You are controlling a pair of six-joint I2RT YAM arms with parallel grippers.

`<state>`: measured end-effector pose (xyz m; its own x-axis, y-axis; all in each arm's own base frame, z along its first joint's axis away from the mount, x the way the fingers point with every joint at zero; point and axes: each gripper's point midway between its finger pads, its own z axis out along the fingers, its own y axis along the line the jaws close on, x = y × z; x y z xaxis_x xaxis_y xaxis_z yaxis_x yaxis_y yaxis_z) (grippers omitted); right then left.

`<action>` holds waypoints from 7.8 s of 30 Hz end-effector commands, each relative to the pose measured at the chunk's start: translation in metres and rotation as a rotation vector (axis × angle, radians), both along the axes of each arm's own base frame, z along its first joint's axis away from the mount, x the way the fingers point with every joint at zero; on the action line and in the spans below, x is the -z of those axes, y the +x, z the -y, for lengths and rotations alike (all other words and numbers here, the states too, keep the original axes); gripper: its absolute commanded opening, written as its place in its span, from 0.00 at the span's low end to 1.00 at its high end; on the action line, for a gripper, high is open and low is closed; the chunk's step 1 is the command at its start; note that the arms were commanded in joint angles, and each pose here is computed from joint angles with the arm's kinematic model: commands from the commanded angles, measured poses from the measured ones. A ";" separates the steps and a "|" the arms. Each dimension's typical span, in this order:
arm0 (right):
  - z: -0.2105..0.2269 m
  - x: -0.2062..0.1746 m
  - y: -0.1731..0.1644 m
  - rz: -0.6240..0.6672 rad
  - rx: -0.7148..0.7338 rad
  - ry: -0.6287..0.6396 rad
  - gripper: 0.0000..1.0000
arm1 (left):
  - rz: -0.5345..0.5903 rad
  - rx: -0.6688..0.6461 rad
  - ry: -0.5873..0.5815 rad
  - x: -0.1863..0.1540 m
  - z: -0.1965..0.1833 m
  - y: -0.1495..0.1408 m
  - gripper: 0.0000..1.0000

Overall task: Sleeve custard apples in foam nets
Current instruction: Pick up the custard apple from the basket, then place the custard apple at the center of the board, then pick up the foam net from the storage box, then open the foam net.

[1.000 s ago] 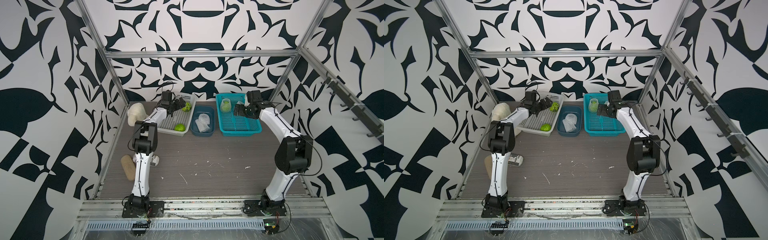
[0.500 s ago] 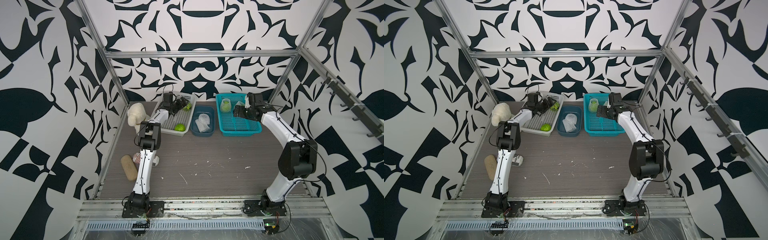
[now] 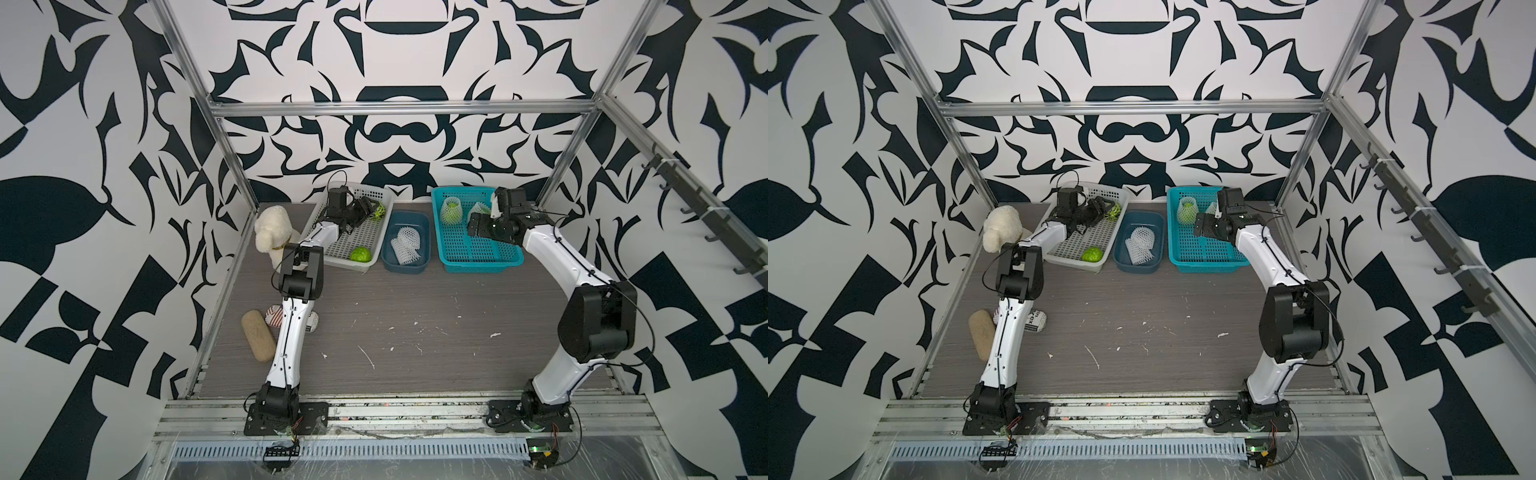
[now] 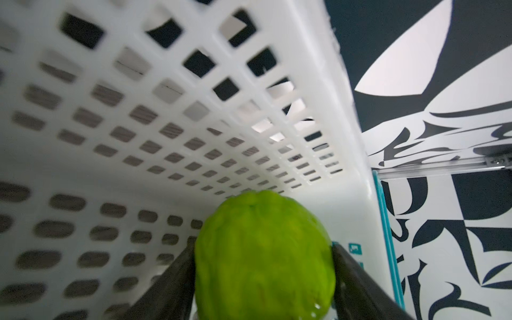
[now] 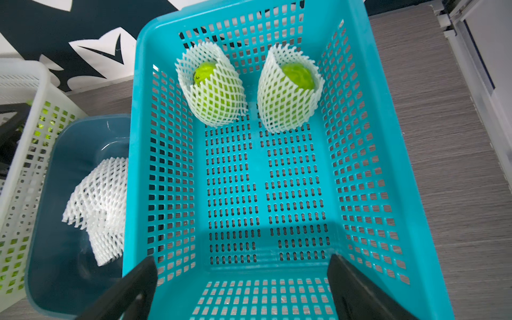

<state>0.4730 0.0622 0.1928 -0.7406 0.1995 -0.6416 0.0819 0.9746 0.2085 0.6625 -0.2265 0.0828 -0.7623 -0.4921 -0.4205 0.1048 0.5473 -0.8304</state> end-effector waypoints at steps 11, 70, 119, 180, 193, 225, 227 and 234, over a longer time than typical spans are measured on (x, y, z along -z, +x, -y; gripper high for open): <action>0.000 -0.030 -0.017 0.073 0.009 0.016 1.00 | 0.085 0.001 0.011 -0.051 -0.012 -0.029 0.70; -0.023 0.021 -0.118 -0.044 0.009 0.158 1.00 | -0.034 0.320 0.508 0.029 0.088 -0.408 1.00; -0.229 0.029 0.075 0.073 -0.248 0.055 0.00 | 0.141 0.016 0.376 -0.068 -0.037 -0.326 0.98; -0.204 -0.065 -0.098 0.140 -0.200 0.476 0.00 | 0.377 0.369 0.371 -0.108 0.116 -0.312 0.66; -0.202 -0.064 -0.097 0.144 -0.202 0.460 0.00 | 0.381 0.375 0.363 -0.110 0.118 -0.310 0.10; -0.215 -0.018 -0.132 0.057 -0.677 0.181 0.48 | 0.142 0.453 0.204 -0.109 0.088 -0.325 0.06; -0.215 -0.011 -0.133 0.042 -0.678 0.180 0.48 | 0.141 0.451 0.204 -0.110 0.087 -0.325 0.06; -0.210 0.014 -0.125 0.026 -0.653 0.128 0.48 | 0.137 0.467 0.194 -0.111 0.088 -0.328 0.07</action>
